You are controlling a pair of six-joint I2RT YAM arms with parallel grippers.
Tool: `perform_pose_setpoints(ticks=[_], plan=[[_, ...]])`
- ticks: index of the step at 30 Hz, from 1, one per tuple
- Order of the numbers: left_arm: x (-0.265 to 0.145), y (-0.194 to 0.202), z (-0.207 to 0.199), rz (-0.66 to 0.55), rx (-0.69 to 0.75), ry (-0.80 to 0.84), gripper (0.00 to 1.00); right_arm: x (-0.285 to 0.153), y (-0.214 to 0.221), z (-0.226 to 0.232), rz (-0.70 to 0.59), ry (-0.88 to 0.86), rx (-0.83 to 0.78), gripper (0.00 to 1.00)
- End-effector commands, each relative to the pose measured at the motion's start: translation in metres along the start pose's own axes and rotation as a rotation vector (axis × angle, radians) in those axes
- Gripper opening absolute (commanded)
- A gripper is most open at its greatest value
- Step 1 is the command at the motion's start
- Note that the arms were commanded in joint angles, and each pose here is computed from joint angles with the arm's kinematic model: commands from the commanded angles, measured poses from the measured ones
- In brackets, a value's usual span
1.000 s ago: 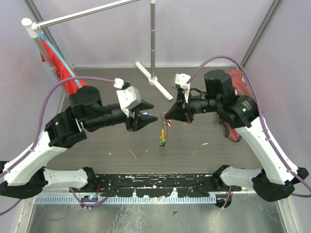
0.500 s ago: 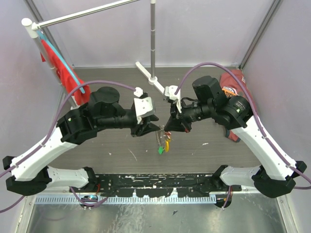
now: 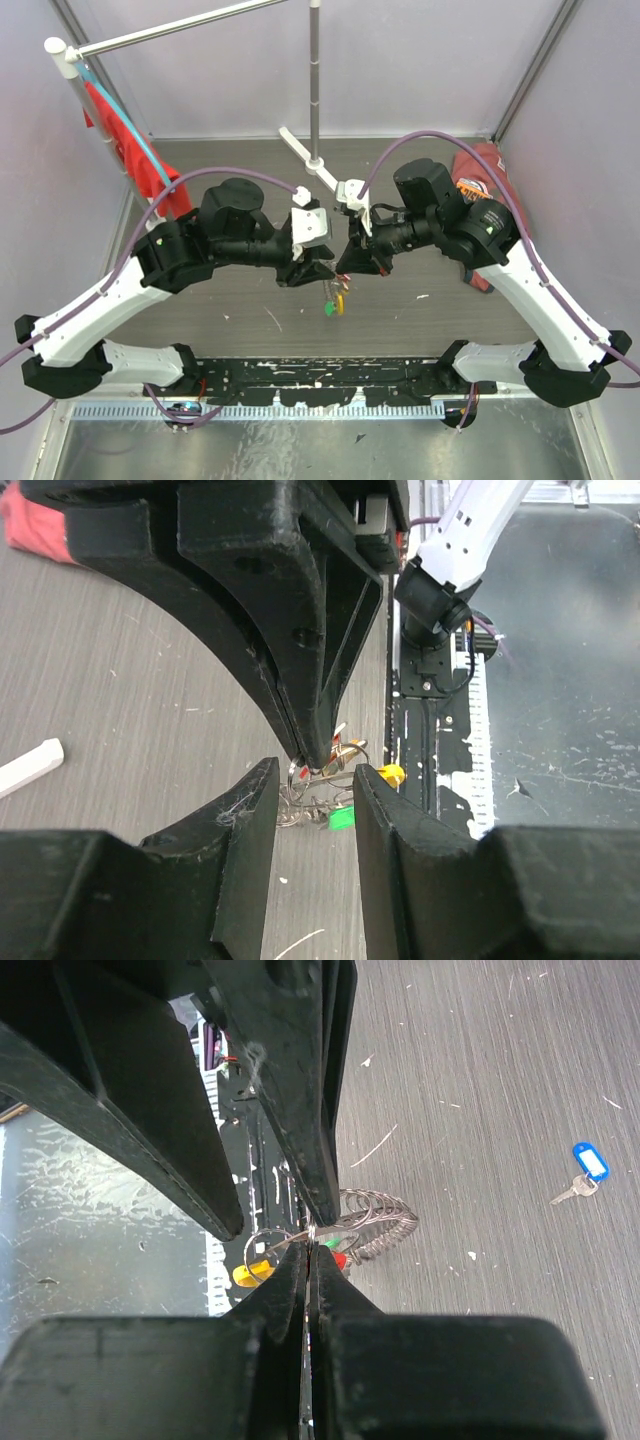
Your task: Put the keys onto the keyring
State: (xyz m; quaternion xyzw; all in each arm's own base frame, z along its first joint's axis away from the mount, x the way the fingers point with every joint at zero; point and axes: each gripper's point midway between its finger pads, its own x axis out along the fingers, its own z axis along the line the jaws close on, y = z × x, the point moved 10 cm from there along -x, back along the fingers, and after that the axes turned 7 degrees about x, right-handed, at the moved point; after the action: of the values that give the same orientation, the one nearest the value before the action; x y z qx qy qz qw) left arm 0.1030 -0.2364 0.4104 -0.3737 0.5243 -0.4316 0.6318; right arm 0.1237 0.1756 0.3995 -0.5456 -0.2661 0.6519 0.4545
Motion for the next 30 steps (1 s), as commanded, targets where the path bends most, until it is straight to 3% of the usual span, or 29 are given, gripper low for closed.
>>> perform_pose_setpoints(ticks=[1, 16, 23, 30], plan=[[-0.001, -0.0007, -0.0016, 0.032, 0.007, 0.036, 0.42, -0.0106, -0.013, 0.0111, -0.087, -0.014, -0.067, 0.01], [0.0001, -0.0052, 0.0019, 0.034, 0.023, 0.029, 0.29, -0.0079, -0.0111, 0.0113, -0.089, -0.024, -0.067, 0.01], [-0.0019, -0.008, 0.0017, 0.02, 0.029, 0.028, 0.35, -0.0057, -0.0092, 0.0103, -0.079, -0.024, -0.066, 0.01], [-0.0042, -0.0098, 0.0013, 0.008, 0.037, 0.023, 0.34, -0.0052, -0.0085, 0.0095, -0.073, -0.019, -0.063, 0.01]])
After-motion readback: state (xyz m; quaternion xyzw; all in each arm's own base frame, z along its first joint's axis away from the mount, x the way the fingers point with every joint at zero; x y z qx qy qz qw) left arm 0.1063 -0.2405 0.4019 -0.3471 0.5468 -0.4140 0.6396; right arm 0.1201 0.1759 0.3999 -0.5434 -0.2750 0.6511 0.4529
